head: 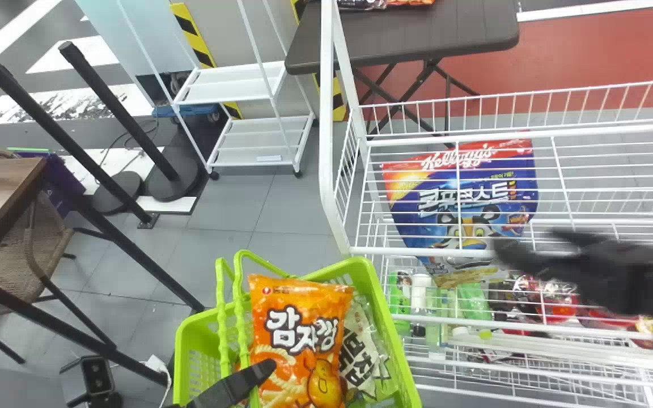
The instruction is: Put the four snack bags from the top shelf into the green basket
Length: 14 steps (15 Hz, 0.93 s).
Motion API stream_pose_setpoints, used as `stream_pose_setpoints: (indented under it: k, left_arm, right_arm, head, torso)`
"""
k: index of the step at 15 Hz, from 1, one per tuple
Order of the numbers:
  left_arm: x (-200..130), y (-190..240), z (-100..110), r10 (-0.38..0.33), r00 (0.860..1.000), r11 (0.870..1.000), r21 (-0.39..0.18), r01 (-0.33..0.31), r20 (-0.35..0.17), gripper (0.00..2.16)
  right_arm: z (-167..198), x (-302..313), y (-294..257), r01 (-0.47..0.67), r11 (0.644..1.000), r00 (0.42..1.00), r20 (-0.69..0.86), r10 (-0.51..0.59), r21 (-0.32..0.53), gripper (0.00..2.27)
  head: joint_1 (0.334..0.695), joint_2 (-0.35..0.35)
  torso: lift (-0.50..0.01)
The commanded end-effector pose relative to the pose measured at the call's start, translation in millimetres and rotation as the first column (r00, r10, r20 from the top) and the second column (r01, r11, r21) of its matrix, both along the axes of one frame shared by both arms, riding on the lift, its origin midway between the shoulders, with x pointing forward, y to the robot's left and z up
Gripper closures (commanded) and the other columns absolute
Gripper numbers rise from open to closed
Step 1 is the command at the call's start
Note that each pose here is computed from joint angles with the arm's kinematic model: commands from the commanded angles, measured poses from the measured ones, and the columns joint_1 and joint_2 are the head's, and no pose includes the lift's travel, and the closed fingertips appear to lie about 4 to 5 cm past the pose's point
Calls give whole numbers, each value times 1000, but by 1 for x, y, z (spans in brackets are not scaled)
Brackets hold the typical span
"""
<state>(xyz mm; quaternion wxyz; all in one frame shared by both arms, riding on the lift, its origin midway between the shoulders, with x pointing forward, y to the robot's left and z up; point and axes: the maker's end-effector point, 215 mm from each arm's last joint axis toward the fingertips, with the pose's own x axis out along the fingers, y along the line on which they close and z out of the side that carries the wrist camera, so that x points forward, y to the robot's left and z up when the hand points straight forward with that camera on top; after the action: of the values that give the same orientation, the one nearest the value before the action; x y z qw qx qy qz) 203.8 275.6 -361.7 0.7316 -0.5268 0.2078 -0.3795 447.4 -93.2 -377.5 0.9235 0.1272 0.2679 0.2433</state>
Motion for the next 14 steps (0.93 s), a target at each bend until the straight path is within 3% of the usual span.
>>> stream_pose_setpoints:
  k: [1, 2, 3, 7, 14]
  left_arm:
    - [-1, -1, 1, -2, 1000, 1000, -10, 2, 5, 2145]
    - [-1, -1, 1, -1, 1000, 1000, -12, 1, 5, 2145]
    - [-1, -1, 0, -1, 1000, 1000, -13, 1, 4, 2145]
    - [-3, 0, -1, 2, 1000, 1000, -11, -2, 0, 2145]
    - [-4, 0, -3, 3, 1000, 1000, -15, -3, -7, 2145]
  right_arm:
    - [8, 43, -71, 178, 974, 977, 140, -158, -142, 43]
    - [10, 62, -106, 266, 941, 954, 195, -227, -209, 43]
    - [11, 79, -135, 325, 914, 935, 225, -273, -243, 43]
    - [-10, 118, -213, 436, 841, 898, 209, -387, -320, 43]
    - [-22, 179, -264, 487, 777, 873, 184, -452, -399, 76]
  head:
    - [695, 350]
    - [695, 308]
    - [695, 205]
    - [695, 22]
    - [695, -102]
  torso:
    - [0]
    - [0]
    - [0]
    - [0]
    - [0]
